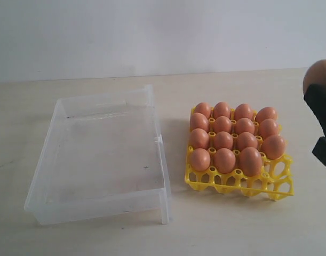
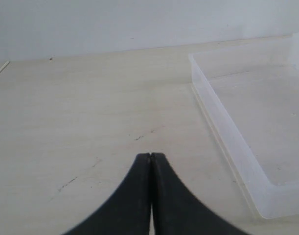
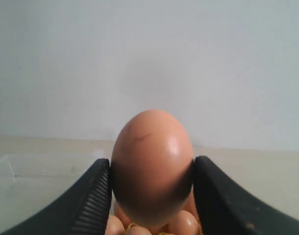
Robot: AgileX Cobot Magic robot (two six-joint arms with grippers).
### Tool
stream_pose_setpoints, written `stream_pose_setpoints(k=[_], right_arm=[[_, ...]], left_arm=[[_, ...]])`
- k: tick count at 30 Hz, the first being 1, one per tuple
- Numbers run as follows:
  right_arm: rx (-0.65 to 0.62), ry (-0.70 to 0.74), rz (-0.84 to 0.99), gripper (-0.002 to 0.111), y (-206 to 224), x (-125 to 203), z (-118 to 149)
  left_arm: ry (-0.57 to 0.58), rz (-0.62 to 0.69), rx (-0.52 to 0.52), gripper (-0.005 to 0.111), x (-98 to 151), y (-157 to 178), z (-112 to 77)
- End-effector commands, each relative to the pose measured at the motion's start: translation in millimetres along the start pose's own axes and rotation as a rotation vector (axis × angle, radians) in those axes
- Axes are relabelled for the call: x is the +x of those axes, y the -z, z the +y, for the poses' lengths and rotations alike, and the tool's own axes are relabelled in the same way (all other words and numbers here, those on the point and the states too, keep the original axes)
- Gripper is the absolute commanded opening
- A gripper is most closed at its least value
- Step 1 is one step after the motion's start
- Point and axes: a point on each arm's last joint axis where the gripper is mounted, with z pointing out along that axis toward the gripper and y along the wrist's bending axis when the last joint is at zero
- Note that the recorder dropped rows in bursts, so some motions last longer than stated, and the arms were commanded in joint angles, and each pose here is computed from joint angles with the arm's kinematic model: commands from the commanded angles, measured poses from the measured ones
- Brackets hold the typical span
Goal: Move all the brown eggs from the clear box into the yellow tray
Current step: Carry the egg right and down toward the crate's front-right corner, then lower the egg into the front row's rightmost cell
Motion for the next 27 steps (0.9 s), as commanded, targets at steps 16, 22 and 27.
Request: stream_pose_setpoints(k=[16, 22, 27], right_arm=[[0.17, -0.163, 0.103, 0.0, -12, 50, -16], [0.18, -0.202, 0.136, 0.0, -22, 62, -16], [0.165, -0.188, 0.219, 0.0, -36, 79, -13]], left_arm=[[-0.005, -0.001, -0.004, 0.0, -1, 0, 0.3], [-0.005, -0.001, -0.004, 0.0, -1, 0, 0.3], [-0.005, -0.001, -0.004, 0.0, -1, 0, 0.3]])
